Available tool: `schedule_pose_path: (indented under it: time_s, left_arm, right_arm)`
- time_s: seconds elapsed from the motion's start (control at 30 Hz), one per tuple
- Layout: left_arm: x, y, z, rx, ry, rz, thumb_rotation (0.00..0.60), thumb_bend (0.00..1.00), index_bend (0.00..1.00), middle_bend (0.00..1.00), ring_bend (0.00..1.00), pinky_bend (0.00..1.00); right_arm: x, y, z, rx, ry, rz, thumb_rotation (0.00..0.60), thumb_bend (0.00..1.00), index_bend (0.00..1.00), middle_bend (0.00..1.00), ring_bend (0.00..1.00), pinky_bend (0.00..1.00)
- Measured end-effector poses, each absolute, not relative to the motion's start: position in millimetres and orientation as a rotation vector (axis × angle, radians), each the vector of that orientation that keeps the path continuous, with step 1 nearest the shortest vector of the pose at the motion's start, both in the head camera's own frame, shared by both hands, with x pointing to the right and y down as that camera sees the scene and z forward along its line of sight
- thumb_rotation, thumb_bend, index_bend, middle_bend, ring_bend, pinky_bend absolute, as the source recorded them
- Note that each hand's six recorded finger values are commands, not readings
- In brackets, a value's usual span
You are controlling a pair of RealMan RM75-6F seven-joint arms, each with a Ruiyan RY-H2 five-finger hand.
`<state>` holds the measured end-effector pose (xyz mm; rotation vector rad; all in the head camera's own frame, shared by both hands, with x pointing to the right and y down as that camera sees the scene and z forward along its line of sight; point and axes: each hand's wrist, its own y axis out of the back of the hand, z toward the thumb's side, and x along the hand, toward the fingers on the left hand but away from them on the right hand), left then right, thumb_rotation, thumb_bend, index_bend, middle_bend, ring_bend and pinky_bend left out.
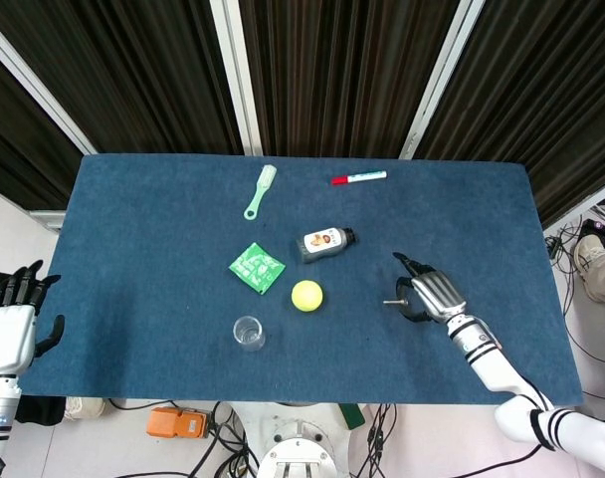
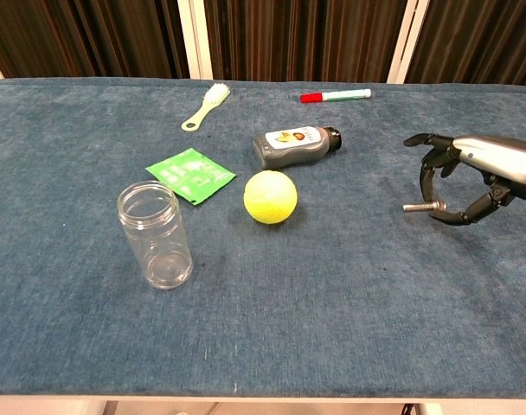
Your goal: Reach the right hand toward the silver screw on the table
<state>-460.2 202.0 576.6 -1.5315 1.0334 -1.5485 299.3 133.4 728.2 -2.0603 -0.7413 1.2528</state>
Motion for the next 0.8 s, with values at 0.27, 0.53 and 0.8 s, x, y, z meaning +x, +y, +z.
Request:
schedule_pose_path:
  time_s: [0.27, 0.53, 0.8]
  left_arm:
    - [-460.3, 202.3, 576.2, -1.53, 1.032, -1.549, 0.6, 0.42, 0.19, 0.04, 0.04, 0.12]
    - [-459.2, 203.0, 576.7, -1.535, 1.029, -1.549, 0.6, 0.42, 0.19, 0.04, 0.04, 0.12]
    - [-459.9, 203.1, 575.7, -1.529, 1.041, -1.547, 0.6, 0.42, 0.19, 0.04, 0.04, 0.12]
  right_arm:
    - [286.8, 116.3, 693.1, -2.056, -0.876, 1.063, 0.6, 0.69, 0.8, 0.1, 0.23, 0.31]
    - [286.2, 91.9, 631.2, -1.985, -1.167, 0.762, 0.6, 0.69, 0.83, 0.1, 0.26, 0.31]
    - [292.5, 64.6, 605.1, -1.923, -1.232, 0.71, 0.6, 0.69, 0.83, 0.1, 0.26, 0.31]
